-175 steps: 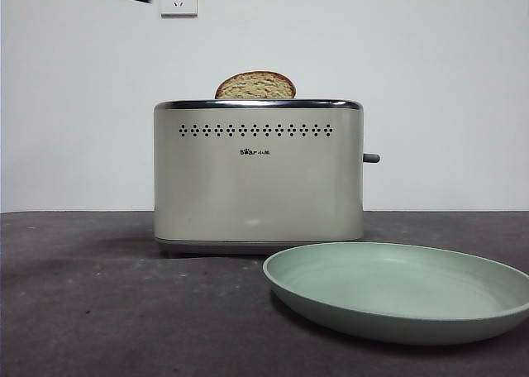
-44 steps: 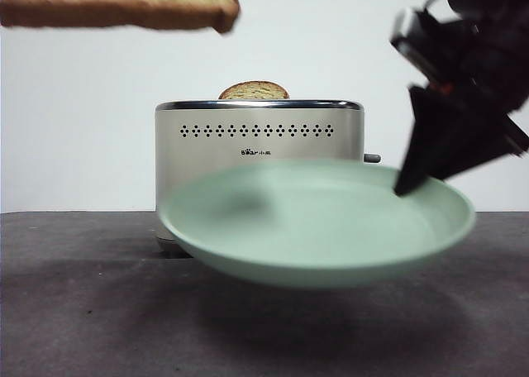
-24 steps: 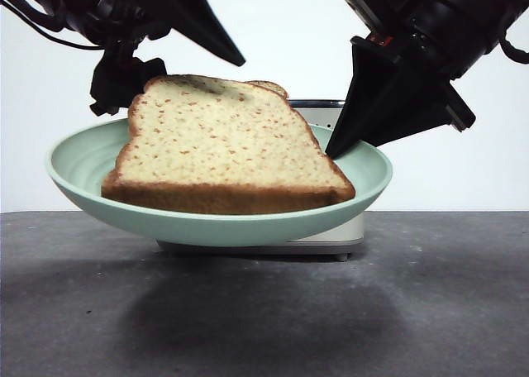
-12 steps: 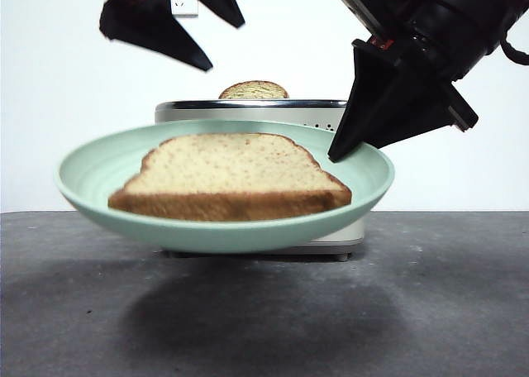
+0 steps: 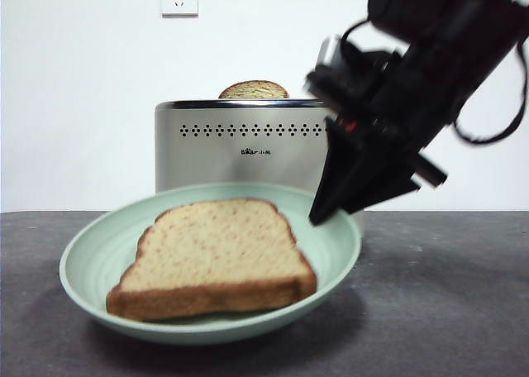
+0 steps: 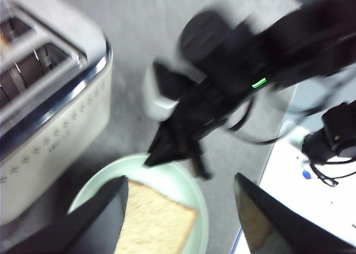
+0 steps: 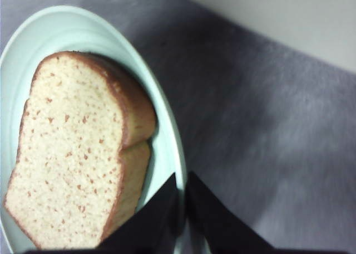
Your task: Take the bread from the toaster,put the bread on the plate,put the plate on the table
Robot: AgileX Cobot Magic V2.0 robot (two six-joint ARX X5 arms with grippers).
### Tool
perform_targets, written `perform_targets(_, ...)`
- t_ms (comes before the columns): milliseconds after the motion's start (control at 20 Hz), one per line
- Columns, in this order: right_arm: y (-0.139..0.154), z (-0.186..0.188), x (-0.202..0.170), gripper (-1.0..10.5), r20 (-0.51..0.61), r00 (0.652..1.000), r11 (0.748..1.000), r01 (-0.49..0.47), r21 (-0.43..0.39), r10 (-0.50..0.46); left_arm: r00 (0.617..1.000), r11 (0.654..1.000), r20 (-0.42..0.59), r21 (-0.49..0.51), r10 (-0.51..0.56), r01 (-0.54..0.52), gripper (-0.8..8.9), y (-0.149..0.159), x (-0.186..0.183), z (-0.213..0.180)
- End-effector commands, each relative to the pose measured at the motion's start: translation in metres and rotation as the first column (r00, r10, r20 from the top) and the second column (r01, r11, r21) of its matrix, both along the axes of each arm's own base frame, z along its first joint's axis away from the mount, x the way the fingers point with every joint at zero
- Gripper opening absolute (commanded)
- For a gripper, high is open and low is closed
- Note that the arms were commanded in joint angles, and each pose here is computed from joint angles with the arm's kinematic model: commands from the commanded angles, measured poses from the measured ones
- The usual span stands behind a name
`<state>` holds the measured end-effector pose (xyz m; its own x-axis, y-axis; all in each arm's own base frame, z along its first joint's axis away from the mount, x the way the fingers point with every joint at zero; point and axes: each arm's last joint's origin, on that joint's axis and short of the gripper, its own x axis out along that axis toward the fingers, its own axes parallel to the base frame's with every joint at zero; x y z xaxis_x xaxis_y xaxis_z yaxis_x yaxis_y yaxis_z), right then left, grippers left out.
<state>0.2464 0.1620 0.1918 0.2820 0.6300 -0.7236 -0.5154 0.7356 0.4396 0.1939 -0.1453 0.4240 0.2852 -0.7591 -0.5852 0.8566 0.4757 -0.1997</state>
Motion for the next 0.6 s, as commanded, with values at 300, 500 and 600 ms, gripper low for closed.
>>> perform_targets(300, -0.003, -0.036, 0.022, 0.0, -0.085, 0.993, 0.996, 0.085, -0.035, -0.087, 0.998, 0.999, 0.067, -0.03, -0.009, 0.011, 2.95, 0.011, -0.018, 0.018)
perform_targets(500, -0.003, -0.041, 0.021, 0.1, -0.111, 0.99, 0.995, 0.082, -0.053, -0.088, 0.998, 0.999, 0.07, -0.034, -0.007, 0.009, 2.95, 0.013, -0.021, 0.019)
perform_targets(600, -0.003, -0.041, 0.021, 1.1, -0.113, 0.99, 0.995, 0.083, -0.055, -0.089, 0.997, 0.999, 0.072, -0.036, -0.007, 0.009, 2.95, 0.014, -0.022, 0.02)
